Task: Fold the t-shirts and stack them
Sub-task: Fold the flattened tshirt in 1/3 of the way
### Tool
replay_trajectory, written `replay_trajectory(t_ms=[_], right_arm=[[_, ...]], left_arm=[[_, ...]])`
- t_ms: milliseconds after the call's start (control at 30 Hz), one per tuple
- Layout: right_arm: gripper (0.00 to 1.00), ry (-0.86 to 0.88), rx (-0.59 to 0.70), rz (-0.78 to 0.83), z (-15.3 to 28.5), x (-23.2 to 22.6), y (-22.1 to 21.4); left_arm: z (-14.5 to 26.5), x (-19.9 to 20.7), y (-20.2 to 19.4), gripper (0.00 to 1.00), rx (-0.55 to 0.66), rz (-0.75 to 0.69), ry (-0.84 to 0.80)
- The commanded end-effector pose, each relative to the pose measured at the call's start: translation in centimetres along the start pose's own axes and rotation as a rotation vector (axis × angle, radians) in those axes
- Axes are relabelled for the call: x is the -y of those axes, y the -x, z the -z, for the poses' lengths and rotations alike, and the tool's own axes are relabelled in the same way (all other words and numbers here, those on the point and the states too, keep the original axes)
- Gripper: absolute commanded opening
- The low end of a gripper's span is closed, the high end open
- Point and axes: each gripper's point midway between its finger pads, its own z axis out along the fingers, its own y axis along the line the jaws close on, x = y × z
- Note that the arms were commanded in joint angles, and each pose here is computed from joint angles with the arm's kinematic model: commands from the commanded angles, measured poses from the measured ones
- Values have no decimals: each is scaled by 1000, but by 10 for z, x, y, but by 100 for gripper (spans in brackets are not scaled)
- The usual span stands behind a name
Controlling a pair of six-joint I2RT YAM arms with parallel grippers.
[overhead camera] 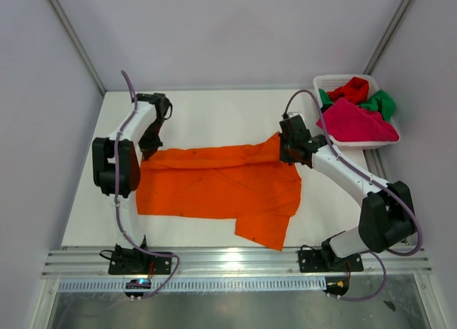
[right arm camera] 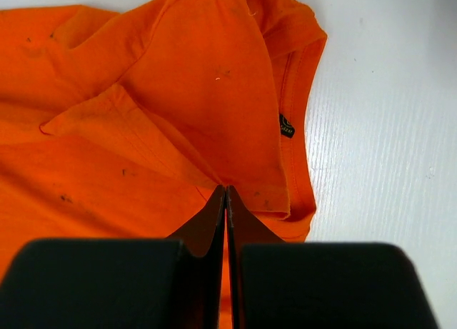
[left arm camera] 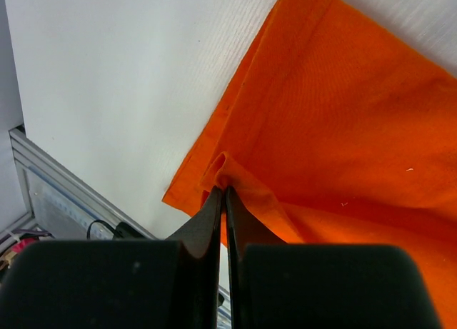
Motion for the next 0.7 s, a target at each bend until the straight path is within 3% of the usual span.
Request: replay_trajectory(t_ms=[0, 667], right_arm=[[3, 15, 41, -30, 13, -4, 7], [3, 5, 37, -23, 14, -6, 8]], left_arm=[[17, -22, -13, 0, -24, -8, 32], [8, -38, -38, 0, -68, -57, 77]])
